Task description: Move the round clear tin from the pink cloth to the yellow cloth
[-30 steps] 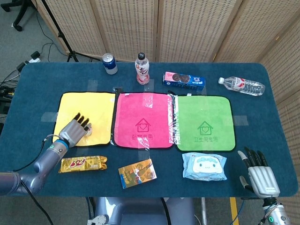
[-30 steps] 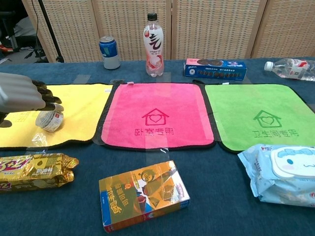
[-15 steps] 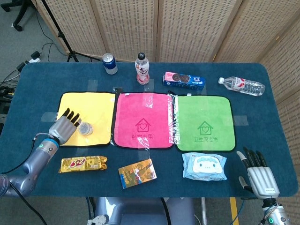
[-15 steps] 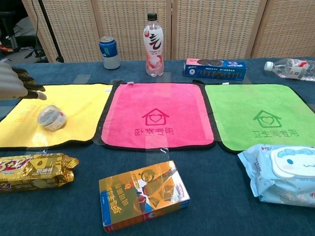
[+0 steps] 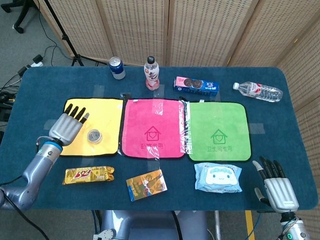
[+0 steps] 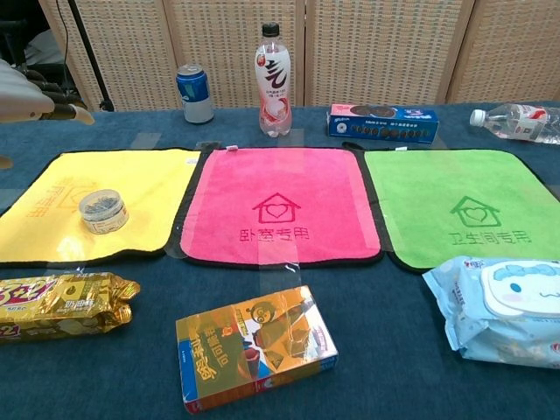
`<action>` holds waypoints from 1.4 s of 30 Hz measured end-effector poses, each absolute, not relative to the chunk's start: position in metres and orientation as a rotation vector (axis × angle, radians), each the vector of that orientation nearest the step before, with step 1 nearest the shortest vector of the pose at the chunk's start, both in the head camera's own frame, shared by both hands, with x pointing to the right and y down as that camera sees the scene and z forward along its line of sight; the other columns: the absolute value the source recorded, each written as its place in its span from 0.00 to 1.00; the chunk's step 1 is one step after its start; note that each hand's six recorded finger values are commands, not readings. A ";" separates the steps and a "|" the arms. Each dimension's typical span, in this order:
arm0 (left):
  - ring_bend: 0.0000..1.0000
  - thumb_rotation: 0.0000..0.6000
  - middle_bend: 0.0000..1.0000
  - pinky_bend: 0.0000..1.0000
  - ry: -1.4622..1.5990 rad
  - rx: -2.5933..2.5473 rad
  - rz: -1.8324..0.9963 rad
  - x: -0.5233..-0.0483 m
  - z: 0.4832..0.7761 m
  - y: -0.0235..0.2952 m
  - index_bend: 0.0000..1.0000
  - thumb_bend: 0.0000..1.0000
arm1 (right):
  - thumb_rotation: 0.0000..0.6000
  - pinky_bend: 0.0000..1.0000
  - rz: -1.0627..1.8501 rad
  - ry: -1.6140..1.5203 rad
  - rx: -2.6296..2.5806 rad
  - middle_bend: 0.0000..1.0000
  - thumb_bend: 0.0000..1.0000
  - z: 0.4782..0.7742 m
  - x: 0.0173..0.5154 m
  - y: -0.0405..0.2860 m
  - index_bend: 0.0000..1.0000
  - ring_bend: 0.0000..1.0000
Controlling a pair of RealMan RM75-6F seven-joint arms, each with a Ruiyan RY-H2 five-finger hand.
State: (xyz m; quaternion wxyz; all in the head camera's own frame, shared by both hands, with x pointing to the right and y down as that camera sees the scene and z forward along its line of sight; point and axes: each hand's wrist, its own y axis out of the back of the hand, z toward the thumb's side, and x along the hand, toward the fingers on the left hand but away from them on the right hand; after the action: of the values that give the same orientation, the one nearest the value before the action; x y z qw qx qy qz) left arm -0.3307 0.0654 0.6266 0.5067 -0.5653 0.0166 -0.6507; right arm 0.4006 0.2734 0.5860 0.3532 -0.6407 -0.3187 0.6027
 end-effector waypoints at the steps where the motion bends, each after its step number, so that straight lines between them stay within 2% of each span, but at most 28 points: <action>1: 0.00 1.00 0.00 0.00 0.107 -1.402 -1.558 -0.328 0.623 0.068 0.00 0.32 | 1.00 0.01 1.551 -0.833 -1.652 0.00 0.41 0.585 0.400 0.272 0.05 0.00; 8: 0.00 1.00 0.00 0.00 0.475 -1.494 -1.399 -0.320 0.596 0.095 0.00 0.30 | 1.00 0.01 1.468 -0.907 -1.628 0.00 0.41 0.573 0.396 0.268 0.05 0.00; 15: 0.00 1.00 0.00 0.00 0.773 -1.561 -1.304 -0.334 0.572 0.160 0.00 0.30 | 1.00 0.01 1.441 -0.918 -1.624 0.00 0.41 0.570 0.394 0.269 0.05 0.00; 27: 0.00 1.00 0.00 0.00 0.917 -1.567 -1.343 -0.363 0.552 0.225 0.00 0.28 | 1.00 0.01 1.418 -0.947 -1.580 0.00 0.41 0.556 0.396 0.265 0.05 0.00; 32: 0.00 1.00 0.00 0.00 0.920 -1.553 -1.354 -0.374 0.552 0.236 0.00 0.28 | 1.00 0.01 1.422 -0.960 -1.574 0.00 0.41 0.553 0.397 0.264 0.05 0.00; 42: 0.00 1.00 0.00 0.00 1.006 -1.543 -1.310 -0.383 0.542 0.231 0.00 0.28 | 1.00 0.01 1.402 -0.911 -1.601 0.00 0.41 0.555 0.384 0.268 0.05 0.00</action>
State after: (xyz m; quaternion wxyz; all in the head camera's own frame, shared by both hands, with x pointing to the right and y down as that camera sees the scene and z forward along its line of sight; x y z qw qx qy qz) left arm -0.3826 0.2308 0.5418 0.4265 -0.6174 0.4026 -0.5242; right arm 0.3838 0.2683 0.5554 0.4018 -0.6333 -0.3603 0.5546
